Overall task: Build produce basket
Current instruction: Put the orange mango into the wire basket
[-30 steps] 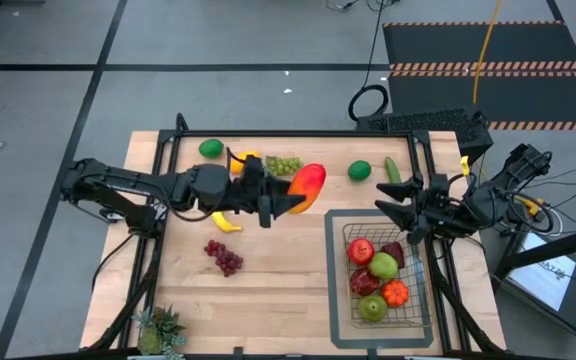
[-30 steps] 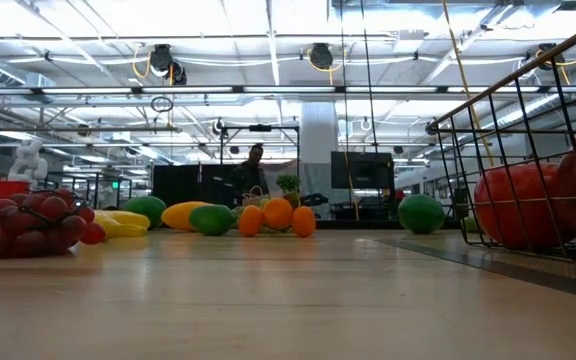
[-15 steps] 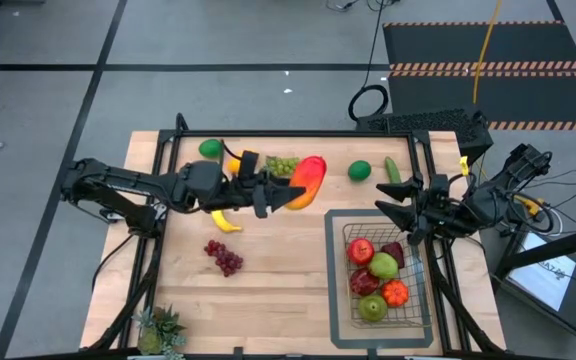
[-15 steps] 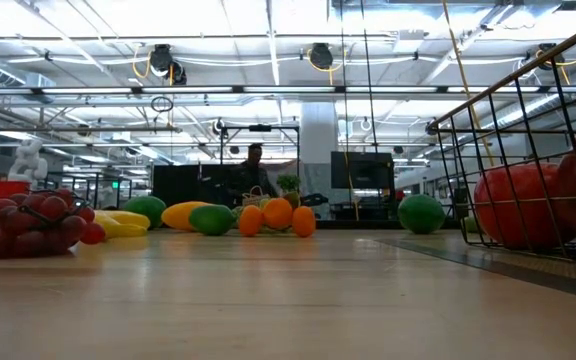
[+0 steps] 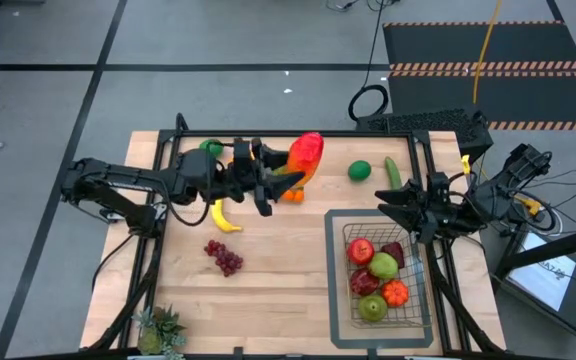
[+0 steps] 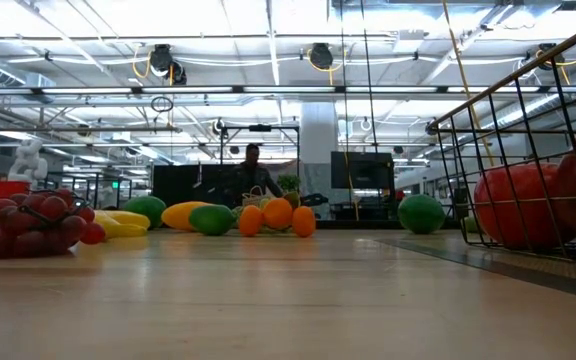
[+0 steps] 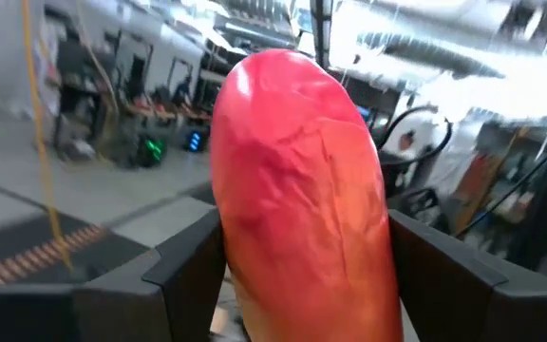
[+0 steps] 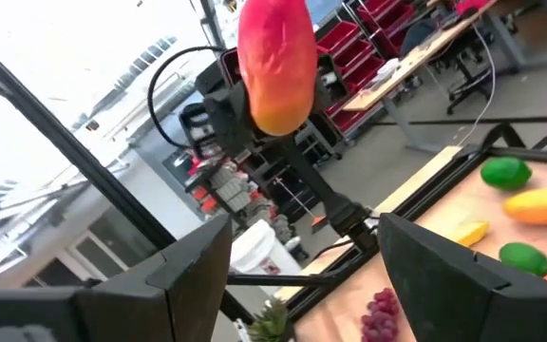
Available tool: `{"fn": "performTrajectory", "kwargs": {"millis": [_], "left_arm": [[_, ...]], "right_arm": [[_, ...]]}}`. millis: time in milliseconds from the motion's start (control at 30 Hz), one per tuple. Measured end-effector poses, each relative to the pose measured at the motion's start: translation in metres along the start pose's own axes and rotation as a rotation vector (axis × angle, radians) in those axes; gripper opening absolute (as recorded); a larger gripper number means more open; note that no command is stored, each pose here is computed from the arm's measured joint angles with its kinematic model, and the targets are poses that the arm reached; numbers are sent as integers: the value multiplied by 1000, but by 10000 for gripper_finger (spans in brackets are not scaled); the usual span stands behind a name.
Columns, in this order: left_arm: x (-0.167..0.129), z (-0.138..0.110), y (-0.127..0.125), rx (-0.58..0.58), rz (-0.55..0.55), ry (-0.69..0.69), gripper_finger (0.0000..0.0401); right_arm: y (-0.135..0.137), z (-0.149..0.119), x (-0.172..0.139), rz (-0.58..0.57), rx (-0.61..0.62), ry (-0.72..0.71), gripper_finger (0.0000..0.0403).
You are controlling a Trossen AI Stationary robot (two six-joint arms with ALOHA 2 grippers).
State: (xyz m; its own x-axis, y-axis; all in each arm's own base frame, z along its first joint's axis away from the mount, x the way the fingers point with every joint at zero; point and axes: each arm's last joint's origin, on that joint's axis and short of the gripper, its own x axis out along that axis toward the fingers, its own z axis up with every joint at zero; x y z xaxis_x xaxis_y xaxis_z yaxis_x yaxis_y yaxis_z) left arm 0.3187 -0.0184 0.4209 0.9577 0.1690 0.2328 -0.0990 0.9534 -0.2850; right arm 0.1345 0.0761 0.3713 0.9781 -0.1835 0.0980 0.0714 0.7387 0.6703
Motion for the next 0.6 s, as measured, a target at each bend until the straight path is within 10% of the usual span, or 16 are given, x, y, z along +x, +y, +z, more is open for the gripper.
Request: {"fn": "performTrajectory", "kwargs": {"millis": [600], "left_arm": [[0, 0, 0, 905, 0, -2, 266]], "right_arm": [[-1, 0, 0, -26, 329, -26, 260]]}}
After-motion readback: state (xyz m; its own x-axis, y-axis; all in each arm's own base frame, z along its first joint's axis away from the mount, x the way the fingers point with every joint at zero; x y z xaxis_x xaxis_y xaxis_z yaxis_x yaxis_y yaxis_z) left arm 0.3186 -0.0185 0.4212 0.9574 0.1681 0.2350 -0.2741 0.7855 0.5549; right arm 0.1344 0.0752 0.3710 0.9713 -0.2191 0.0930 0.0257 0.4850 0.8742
